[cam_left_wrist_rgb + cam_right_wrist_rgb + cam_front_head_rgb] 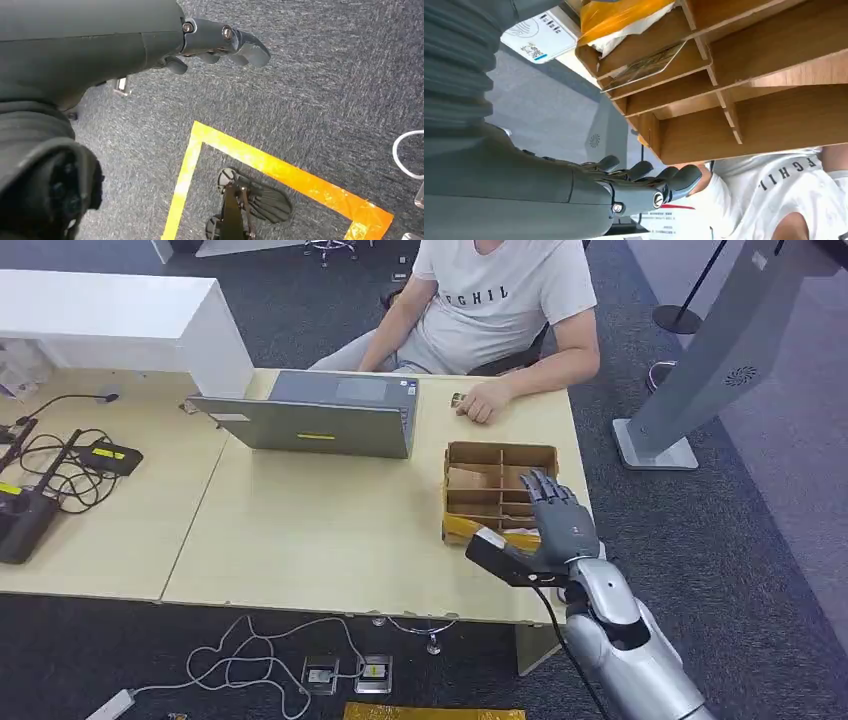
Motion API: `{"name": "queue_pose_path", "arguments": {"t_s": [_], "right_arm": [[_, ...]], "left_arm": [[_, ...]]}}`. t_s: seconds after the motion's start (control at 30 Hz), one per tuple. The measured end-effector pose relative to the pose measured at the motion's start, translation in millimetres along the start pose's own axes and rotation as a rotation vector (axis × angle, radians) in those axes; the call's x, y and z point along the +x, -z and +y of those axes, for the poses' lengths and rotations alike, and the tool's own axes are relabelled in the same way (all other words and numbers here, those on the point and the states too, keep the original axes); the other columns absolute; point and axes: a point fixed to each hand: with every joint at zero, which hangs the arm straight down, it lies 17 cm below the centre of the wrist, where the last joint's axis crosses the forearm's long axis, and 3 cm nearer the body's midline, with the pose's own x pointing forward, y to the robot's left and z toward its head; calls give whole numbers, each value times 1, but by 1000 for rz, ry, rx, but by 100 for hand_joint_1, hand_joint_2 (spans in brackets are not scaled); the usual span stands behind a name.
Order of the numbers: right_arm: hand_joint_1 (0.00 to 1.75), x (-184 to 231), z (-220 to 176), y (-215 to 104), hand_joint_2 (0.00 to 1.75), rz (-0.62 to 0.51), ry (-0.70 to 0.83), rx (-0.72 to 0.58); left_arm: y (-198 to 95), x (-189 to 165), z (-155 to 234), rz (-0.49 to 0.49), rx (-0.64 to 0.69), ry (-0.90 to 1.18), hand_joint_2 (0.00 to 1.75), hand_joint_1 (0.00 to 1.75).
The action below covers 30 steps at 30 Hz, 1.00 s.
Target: Pass the card to the sensor for recognition and then transmit it.
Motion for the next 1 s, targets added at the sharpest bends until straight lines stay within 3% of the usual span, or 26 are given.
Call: {"name": "queue_pose_path", "arguments": {"t_s": [1.0], "right_arm": [[0,-4,11,2,175,19,-3,34]], "left_arm": [[0,0,-1,0,-4,-3,0,0]]}}
